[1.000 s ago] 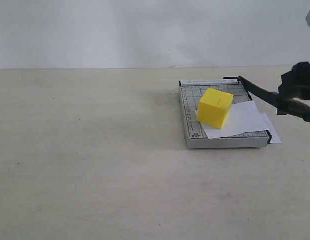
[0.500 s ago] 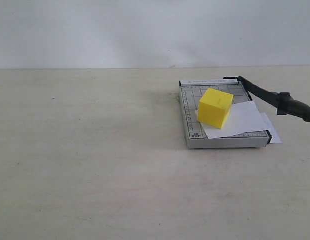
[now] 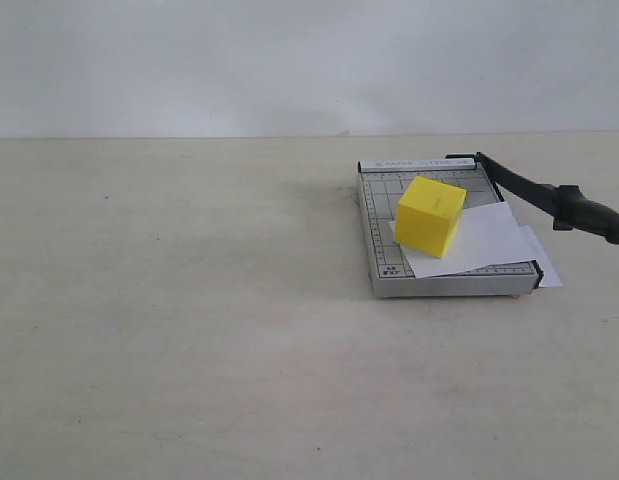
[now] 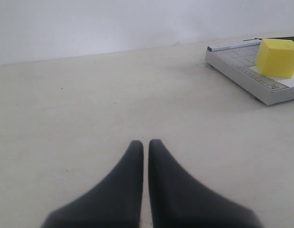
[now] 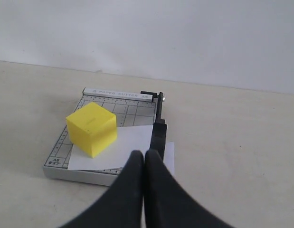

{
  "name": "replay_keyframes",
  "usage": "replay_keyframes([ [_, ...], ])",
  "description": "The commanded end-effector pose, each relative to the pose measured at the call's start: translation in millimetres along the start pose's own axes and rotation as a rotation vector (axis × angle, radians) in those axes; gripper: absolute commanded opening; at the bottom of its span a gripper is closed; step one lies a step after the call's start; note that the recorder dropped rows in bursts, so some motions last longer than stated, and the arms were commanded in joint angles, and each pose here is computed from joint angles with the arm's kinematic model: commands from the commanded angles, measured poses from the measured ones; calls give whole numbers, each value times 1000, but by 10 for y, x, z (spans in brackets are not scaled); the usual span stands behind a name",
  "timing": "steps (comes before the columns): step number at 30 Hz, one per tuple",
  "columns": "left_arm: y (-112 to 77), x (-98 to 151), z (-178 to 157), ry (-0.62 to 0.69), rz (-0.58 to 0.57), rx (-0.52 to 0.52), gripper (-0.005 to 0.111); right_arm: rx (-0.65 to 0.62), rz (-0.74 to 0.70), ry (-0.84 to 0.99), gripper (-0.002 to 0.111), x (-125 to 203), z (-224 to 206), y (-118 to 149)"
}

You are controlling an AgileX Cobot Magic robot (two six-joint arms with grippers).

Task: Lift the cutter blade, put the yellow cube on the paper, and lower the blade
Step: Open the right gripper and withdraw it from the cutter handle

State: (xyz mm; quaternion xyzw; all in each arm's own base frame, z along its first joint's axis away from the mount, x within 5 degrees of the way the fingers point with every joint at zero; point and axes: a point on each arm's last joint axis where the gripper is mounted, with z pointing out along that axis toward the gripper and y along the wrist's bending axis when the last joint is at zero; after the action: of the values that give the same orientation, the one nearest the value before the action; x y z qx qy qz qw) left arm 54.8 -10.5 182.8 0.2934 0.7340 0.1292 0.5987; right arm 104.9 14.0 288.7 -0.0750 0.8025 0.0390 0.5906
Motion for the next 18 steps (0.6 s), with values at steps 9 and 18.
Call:
replay_keyframes([
  [9, 14, -15, -8, -15, -7, -16, 4, -36, 19, -34, 0, 207, -224, 82],
  [18, 14, -15, -8, -15, -7, -16, 4, -57, 14, 16, 0, 251, -221, 101],
])
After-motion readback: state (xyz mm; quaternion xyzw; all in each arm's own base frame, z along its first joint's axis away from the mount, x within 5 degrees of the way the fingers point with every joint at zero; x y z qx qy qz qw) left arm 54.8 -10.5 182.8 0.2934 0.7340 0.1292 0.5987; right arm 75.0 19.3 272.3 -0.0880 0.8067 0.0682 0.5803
